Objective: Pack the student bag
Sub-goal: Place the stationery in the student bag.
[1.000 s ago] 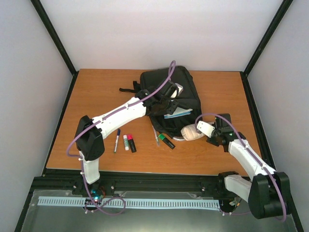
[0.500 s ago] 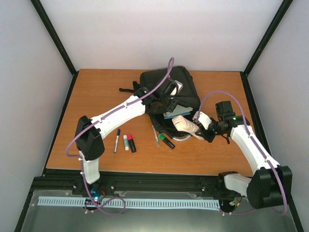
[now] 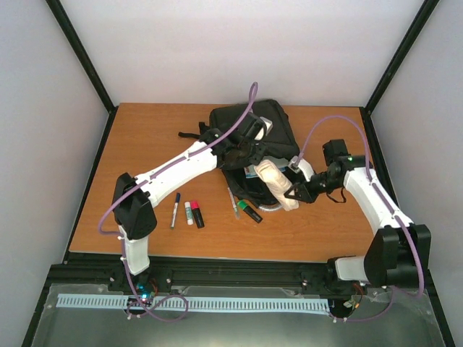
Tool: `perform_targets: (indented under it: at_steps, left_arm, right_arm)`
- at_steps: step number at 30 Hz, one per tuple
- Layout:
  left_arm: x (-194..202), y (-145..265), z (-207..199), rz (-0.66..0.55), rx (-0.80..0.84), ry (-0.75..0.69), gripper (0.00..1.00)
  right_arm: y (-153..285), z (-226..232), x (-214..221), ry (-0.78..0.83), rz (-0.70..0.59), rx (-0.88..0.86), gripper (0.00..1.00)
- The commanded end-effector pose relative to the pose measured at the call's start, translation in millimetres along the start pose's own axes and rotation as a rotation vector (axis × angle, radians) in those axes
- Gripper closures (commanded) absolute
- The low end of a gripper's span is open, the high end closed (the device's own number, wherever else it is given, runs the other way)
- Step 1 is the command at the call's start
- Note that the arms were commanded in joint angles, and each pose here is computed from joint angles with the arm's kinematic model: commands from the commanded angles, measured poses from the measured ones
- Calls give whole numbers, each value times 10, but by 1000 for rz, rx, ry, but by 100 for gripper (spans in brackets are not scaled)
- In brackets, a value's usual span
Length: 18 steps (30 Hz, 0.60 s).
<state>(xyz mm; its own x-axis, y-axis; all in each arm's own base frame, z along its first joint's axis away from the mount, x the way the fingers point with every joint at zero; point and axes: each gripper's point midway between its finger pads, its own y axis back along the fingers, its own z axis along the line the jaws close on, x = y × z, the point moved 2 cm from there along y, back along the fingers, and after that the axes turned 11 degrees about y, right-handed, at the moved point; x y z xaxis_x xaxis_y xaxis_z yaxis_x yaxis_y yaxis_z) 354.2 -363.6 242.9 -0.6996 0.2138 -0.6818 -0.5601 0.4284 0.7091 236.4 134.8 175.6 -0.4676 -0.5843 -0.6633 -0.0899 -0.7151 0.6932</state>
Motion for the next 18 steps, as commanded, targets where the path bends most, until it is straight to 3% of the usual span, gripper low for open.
perform_targets:
  at_steps: [1, 7, 11, 13, 18]
  left_arm:
    - [-228, 128, -65, -87, 21, 44, 99]
    - [-313, 172, -74, -137, 31, 79, 99]
    - [-380, 146, -57, -155, 6, 80, 99]
    - [-409, 168, -48, -167, -1, 83, 99]
    - [-407, 140, -23, -170, -15, 84, 99]
  right_arm:
    - [211, 20, -205, -165, -127, -98, 97]
    - [224, -82, -307, -295, -184, -188, 97]
    - [77, -144, -286, -479, -226, -329, 97]
    - [116, -251, -199, -497, -218, -284, 97]
    - [596, -583, -105, -624, -347, -224, 97]
